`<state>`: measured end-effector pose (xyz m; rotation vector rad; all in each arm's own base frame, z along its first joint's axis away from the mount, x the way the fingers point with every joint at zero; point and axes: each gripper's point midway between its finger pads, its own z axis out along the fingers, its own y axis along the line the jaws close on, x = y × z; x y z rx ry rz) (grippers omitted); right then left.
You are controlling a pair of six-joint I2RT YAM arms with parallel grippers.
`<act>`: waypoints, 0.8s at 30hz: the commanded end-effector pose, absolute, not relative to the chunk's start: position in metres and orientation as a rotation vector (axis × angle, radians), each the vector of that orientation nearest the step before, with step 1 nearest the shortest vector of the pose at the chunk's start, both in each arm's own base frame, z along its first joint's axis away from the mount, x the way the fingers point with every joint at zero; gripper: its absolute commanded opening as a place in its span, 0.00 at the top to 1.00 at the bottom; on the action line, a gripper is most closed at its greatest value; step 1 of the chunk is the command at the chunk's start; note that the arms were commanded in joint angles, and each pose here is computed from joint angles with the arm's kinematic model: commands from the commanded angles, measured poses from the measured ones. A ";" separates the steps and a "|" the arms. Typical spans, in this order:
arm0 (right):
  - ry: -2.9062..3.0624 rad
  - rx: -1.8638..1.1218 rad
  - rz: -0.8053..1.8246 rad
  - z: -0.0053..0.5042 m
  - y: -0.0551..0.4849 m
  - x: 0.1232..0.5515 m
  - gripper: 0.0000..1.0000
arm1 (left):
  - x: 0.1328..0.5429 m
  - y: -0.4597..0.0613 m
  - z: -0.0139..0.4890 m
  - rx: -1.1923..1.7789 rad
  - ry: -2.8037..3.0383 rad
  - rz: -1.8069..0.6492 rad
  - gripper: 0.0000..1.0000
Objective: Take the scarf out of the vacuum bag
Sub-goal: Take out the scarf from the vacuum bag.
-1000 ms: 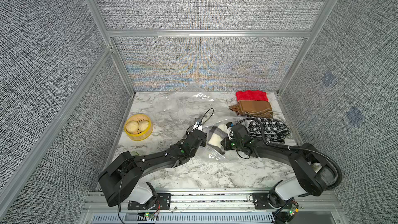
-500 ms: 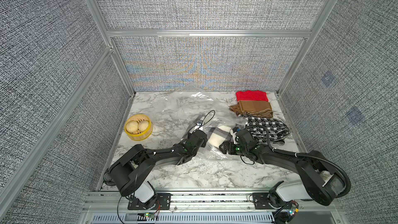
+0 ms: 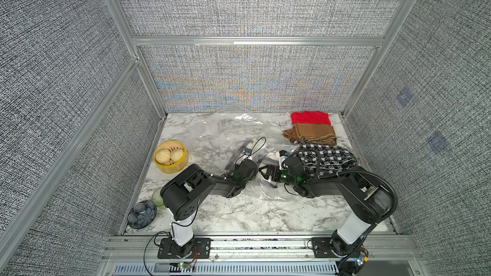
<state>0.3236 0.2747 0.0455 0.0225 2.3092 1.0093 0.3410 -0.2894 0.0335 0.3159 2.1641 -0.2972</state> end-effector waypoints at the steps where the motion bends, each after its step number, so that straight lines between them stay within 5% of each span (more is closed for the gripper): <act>1: 2.387 0.094 0.975 0.020 0.279 0.321 0.02 | 0.321 -0.286 -0.006 0.367 2.308 -0.303 1.00; 4: 2.369 0.093 1.025 0.013 0.292 0.328 0.08 | 0.316 -0.282 -0.019 0.365 2.333 -0.298 1.00; 6: 2.341 0.079 1.073 0.013 0.302 0.335 0.23 | 0.313 -0.279 -0.021 0.359 2.334 -0.308 1.00; 8: 2.330 0.050 1.091 0.014 0.308 0.338 0.46 | 0.312 -0.277 -0.019 0.356 2.330 -0.309 1.00; 11: 2.297 0.039 1.098 0.020 0.306 0.339 0.94 | 0.314 -0.268 -0.010 0.335 2.311 -0.285 1.00; 12: 2.300 0.038 1.092 0.021 0.304 0.339 1.00 | 0.316 -0.265 -0.007 0.325 2.305 -0.275 1.00; 24: 2.440 -0.207 0.958 0.051 0.282 0.301 1.00 | 0.344 -0.222 0.023 0.240 2.242 -0.249 1.00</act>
